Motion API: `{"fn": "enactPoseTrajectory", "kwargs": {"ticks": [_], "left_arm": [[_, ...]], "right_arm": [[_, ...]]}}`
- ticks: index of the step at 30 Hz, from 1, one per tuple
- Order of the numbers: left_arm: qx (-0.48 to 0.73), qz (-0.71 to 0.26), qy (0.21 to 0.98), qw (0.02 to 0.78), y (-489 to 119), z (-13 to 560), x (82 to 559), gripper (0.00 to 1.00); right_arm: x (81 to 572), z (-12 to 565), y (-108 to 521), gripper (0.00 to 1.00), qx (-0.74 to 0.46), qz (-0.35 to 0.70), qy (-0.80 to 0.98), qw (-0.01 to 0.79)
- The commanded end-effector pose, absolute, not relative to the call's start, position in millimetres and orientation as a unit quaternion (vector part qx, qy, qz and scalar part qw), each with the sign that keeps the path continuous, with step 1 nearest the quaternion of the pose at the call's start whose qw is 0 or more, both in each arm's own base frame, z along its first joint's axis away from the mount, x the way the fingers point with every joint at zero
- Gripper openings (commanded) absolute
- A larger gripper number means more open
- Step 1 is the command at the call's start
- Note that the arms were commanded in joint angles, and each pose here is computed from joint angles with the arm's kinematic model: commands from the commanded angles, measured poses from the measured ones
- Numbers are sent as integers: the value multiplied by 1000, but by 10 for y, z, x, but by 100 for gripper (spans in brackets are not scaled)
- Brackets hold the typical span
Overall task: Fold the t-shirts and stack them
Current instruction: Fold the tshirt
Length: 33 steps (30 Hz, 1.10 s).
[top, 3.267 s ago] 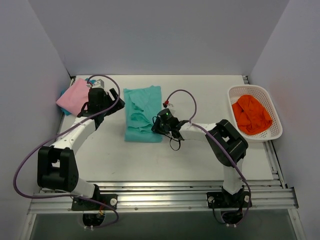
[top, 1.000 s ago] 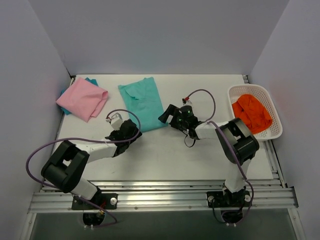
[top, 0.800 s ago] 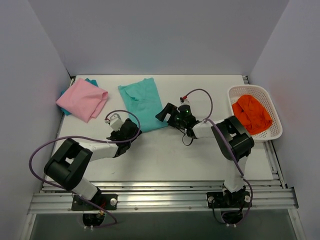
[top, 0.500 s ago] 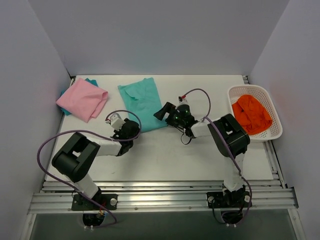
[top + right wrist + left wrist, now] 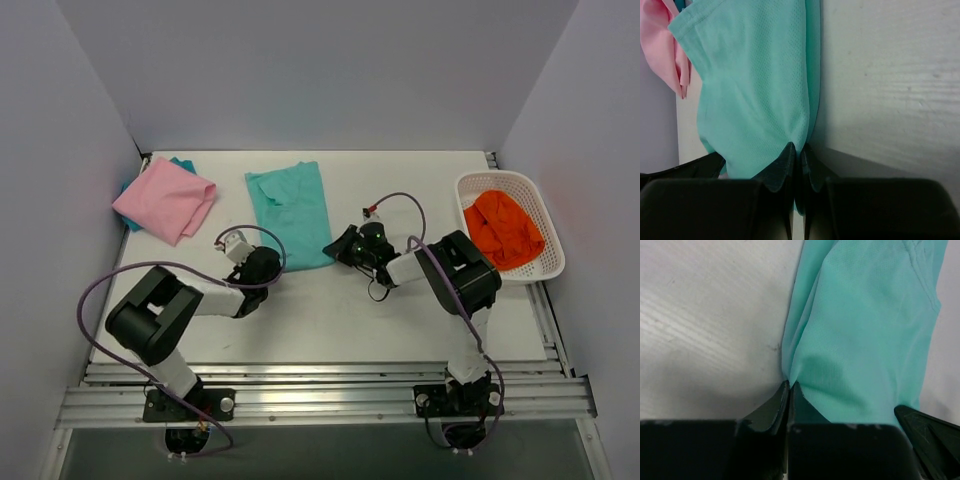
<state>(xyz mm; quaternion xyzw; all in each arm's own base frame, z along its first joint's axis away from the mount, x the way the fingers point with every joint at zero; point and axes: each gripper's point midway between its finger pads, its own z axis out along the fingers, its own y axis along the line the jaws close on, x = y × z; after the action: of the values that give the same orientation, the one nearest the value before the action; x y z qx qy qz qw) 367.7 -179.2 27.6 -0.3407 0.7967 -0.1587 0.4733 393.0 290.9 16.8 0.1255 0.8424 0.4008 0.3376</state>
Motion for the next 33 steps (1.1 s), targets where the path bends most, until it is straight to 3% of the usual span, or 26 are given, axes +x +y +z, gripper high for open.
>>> {"fn": "enactPoseTrajectory", "kwargs": {"ticks": [1,13,22,33], "left_arm": [[-313,-162,811,467,-1747,520,3397,2],[-236,-242,833,438,-1768,1265,2636,2],[-230,-237,823,462,-1699,1722,2671,2],[-239,-228,811,483,-1577,2001,3118,5]], "right_arm": [[3659,196,2778,0,144,378,854,326],[2840,759,2879,0,123,348,864,344],[3132,1299,2975,0,115,325,856,386],[3601,1431,3235,0,97,314,861,388]]}}
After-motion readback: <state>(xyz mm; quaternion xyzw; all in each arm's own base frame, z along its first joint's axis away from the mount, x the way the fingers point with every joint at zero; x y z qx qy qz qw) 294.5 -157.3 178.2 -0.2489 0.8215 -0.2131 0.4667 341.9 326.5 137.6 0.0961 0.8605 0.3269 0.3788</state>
